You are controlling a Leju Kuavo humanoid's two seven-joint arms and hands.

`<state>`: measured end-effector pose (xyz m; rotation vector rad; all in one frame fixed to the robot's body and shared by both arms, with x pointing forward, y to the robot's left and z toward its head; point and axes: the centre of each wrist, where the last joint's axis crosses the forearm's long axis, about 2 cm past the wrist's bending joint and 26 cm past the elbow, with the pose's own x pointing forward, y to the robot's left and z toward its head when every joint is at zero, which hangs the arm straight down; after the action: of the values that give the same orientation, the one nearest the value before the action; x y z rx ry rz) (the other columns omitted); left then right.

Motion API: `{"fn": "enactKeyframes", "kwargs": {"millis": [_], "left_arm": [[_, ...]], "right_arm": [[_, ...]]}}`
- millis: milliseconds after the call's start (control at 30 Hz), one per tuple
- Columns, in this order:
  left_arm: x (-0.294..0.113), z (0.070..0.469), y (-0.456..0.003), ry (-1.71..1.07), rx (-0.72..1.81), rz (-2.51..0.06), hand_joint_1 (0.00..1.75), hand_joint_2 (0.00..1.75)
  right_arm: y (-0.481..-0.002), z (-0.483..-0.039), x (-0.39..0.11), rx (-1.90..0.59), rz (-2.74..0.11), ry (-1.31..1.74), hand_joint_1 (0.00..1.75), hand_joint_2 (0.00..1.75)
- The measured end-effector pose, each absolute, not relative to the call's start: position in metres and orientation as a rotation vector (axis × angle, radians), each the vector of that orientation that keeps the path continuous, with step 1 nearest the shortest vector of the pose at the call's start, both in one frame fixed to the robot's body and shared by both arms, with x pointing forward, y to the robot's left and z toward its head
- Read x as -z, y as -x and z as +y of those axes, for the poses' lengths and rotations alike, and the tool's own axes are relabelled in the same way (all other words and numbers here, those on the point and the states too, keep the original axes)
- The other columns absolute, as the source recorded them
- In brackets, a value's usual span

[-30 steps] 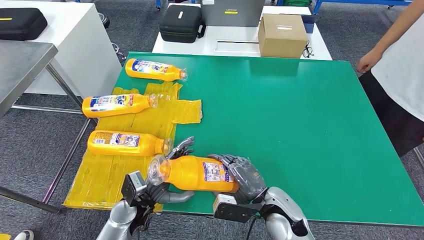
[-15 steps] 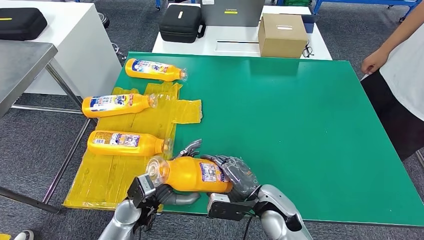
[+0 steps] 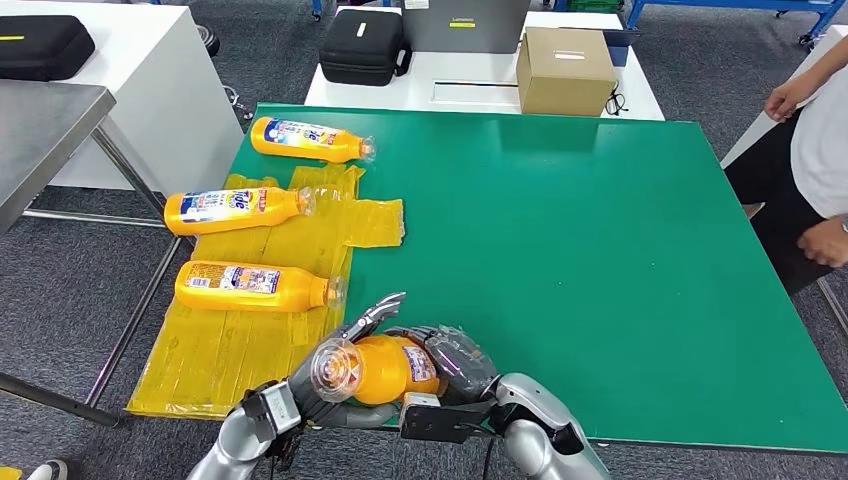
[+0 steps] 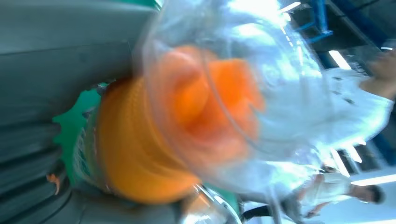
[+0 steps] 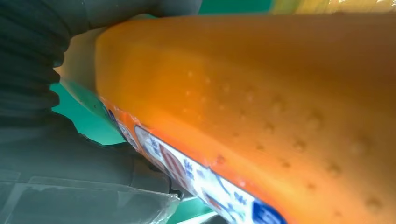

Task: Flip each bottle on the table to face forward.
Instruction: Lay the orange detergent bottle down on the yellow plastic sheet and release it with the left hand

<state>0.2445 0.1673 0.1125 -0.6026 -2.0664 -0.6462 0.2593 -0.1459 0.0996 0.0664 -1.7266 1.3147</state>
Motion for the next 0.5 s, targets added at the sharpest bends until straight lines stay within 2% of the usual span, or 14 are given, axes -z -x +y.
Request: {"fn": "enactKeyframes", "kwargs": {"millis": [133, 233, 300, 367, 433, 500], "left_arm": [[-0.1155, 0.1656, -0.2421, 0.623, 0.649, -2.09, 1.68, 1.75], [-0.1156, 0.1657, -0.2415, 0.624, 0.647, -2.091, 1.75, 1.75], [-0.1155, 0.1659, -0.241, 0.628, 0.64, -2.093, 1.75, 1.75], [-0.1155, 0.1661, -0.2408, 0.633, 0.629, -2.096, 1.75, 1.75], [-0.1155, 0.1665, -0.2409, 0.636, 0.618, -2.098, 1.75, 1.75], [-0.1154, 0.167, -0.241, 0.637, 0.61, -2.099, 1.75, 1.75]], "right_arm": [[-0.2596, -0.146, -0.0954, -1.325, -1.704, -0.065, 1.75, 1.75], [-0.2594, -0.1454, -0.094, -1.33, -1.699, -0.069, 1.65, 1.75], [-0.2594, -0.1449, -0.0934, -1.334, -1.697, -0.071, 1.47, 1.75], [-0.2596, -0.1442, -0.0931, -1.339, -1.695, -0.072, 1.07, 1.75], [-0.2602, -0.1435, -0.0927, -1.345, -1.691, -0.072, 0.78, 1.75], [-0.2607, -0.1431, -0.0923, -1.35, -1.688, -0.072, 0.75, 1.75]]}}
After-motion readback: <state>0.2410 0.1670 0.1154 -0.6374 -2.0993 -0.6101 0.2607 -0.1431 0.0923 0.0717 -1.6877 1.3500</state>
